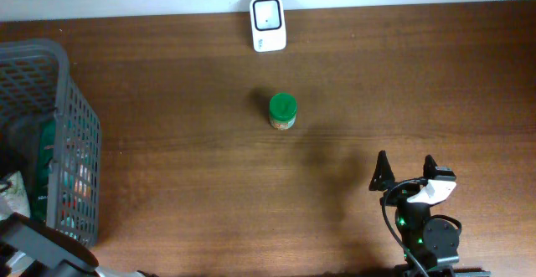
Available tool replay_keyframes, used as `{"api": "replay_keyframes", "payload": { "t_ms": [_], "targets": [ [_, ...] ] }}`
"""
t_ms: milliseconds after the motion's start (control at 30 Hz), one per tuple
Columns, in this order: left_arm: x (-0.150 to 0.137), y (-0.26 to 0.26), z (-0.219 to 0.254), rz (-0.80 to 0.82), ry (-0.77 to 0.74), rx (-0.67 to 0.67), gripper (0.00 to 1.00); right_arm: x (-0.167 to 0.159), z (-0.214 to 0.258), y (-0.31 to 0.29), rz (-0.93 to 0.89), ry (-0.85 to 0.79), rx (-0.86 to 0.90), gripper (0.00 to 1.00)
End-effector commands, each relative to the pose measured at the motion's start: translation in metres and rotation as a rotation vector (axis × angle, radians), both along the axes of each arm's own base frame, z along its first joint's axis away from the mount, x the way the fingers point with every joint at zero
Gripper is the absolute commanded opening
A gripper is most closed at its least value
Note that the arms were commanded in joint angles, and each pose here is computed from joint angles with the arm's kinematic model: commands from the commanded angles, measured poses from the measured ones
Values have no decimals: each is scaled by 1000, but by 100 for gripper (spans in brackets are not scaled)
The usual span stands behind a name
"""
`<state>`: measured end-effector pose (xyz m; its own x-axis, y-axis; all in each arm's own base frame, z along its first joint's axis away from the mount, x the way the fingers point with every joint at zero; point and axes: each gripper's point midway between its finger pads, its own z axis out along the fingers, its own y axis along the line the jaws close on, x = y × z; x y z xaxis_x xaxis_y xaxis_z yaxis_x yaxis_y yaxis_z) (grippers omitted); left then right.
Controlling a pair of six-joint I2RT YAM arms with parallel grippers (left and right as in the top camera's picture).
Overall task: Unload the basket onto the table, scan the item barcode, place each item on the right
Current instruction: 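Return the left gripper to the basket and grasp the white tube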
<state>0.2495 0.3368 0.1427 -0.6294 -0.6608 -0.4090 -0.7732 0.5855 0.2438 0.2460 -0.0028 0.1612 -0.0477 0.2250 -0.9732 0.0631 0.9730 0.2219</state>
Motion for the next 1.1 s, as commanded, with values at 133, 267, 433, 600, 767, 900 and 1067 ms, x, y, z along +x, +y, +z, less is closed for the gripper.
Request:
{"api": "replay_keyframes", "payload": {
  "t_ms": [133, 267, 433, 600, 767, 900, 1067],
  "targets": [
    [-22, -4, -60, -63, 99, -14, 84, 0, -2, 2, 8, 5, -7, 98],
    [-37, 4, -81, -21, 113, -7, 80, 0, -2, 2, 8, 5, -7, 98],
    [-47, 8, -111, 5, 148, -50, 75, 0, -2, 2, 8, 5, -7, 98],
    [-47, 7, -118, 1, 159, -63, 36, 0, -2, 2, 8, 5, -7, 98],
    [-40, 12, -103, -3, 135, -33, 8, 0, -2, 2, 8, 5, -7, 98],
    [-17, 16, -64, -37, 74, 45, 6, 0, -2, 2, 8, 5, -7, 98],
    [36, 8, 32, -115, -100, 224, 0, 0, -2, 2, 8, 5, -7, 98]
  ]
}}
